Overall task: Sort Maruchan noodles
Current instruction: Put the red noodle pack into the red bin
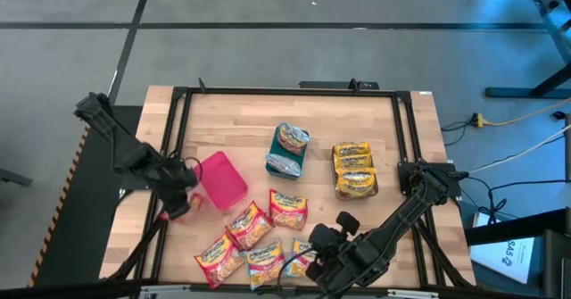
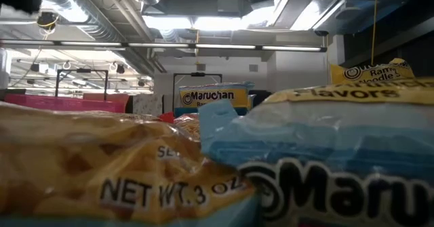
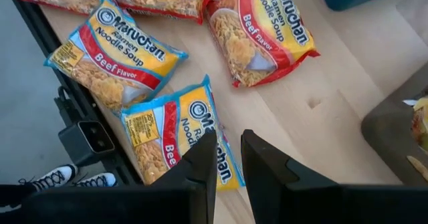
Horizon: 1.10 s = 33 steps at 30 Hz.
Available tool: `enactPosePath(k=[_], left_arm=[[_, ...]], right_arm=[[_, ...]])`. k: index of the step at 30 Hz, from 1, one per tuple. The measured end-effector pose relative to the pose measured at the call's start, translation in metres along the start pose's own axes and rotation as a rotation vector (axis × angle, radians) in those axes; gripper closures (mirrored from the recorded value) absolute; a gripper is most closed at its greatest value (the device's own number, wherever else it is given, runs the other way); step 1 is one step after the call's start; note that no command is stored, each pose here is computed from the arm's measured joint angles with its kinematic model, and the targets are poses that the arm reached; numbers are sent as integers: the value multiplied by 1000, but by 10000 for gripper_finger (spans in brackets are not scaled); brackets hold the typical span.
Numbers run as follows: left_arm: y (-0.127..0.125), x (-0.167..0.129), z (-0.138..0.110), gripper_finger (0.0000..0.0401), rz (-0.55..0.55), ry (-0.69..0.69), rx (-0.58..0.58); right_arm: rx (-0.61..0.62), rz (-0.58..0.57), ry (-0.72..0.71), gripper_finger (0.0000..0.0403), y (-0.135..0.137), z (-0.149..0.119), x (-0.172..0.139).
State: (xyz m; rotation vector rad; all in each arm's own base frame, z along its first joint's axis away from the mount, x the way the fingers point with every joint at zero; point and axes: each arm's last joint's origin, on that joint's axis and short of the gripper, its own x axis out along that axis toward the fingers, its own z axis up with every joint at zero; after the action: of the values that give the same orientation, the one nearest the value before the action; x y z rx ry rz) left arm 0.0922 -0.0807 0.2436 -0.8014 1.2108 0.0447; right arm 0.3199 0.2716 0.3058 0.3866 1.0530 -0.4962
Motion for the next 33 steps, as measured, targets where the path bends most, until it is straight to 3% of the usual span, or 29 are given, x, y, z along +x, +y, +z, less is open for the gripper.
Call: enactPosePath(k=[5,12,33], left_arm=[[-8,-31,8,401,-54,-223,56],[-7,-52,19,401,36,-381,72],[11,-57,53,401,239,-532,68]], right_arm=[[2,-3,-29,336,0,1,0],[19,30,-40,336,4,2,0],[55,64,-104,336,7,9,1]])
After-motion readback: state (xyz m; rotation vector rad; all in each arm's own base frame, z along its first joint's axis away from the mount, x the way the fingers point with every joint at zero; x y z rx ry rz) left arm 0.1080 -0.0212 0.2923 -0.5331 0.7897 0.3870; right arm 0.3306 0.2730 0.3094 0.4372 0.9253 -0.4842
